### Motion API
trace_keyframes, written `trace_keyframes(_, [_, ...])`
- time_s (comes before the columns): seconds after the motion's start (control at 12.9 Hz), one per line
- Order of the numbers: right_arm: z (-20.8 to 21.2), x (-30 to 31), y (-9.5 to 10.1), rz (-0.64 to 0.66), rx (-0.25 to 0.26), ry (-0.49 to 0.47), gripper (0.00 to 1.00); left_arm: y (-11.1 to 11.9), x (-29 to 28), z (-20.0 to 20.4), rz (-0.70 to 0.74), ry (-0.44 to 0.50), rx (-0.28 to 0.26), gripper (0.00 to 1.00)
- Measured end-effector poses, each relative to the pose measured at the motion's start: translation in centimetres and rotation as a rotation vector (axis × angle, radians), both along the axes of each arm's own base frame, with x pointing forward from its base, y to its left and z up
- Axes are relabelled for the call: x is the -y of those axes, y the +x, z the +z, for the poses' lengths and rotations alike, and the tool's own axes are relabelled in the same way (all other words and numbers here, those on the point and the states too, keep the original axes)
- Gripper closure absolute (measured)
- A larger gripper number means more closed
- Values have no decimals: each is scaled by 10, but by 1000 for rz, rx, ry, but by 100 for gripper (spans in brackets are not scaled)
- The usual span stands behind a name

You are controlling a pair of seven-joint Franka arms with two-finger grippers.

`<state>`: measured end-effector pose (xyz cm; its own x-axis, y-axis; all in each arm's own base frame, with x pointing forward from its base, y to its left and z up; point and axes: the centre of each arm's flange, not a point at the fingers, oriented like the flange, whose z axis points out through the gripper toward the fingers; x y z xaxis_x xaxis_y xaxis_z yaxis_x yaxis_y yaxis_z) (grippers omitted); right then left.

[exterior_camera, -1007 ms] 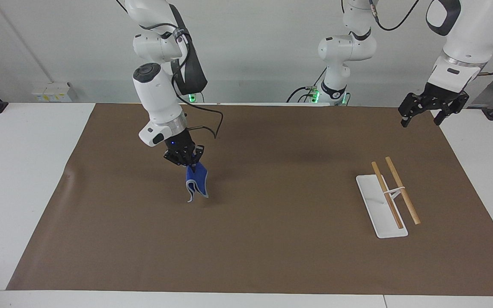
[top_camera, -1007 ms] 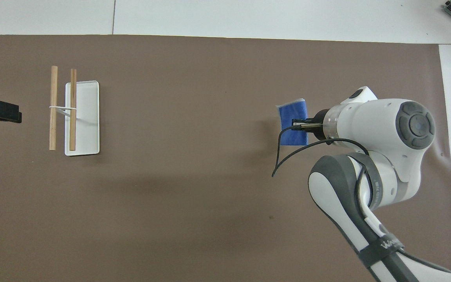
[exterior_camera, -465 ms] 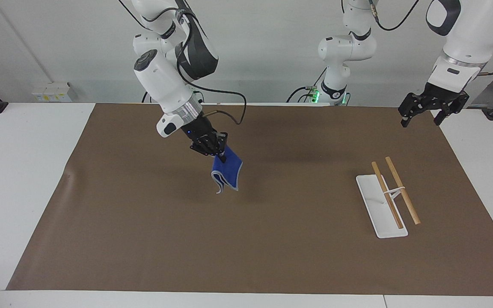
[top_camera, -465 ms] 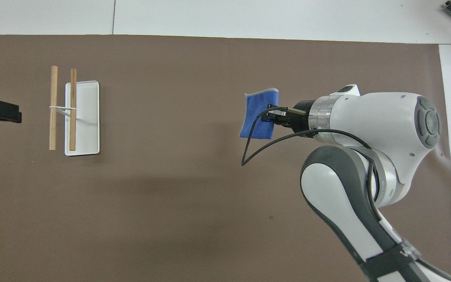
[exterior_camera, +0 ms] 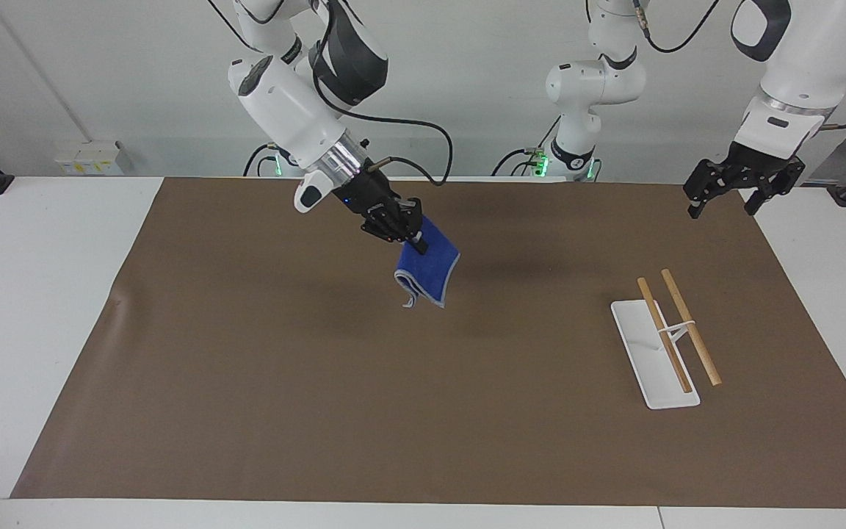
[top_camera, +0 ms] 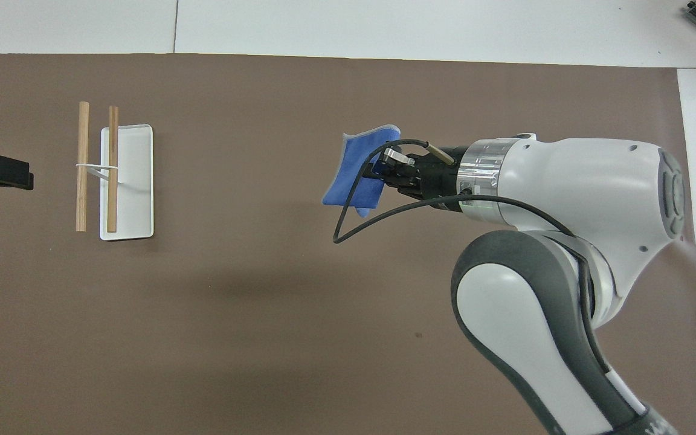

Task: Right arm passes towel to left arm to hang
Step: 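Carry the hanging towel with the right gripper toward the table center, then move the left gripper toward the towel held by the right gripper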

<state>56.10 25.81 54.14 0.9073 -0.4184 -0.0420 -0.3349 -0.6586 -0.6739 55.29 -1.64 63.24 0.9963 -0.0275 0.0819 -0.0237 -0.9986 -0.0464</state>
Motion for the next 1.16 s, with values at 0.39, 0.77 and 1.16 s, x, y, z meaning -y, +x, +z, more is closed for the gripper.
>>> trace_keyframes(0.39, [20,-21,-5,-68,-58,73,95,0,0,0,5,0,0,0])
trace_keyframes(0.77, [18,-20,-2,-76,-70,92,95,-4,10,-13,136,-36,-21,0])
trace_keyframes(1.16, [18,-18,0,-81,-70,92,95,-12,81,-29,409,-136,41,0])
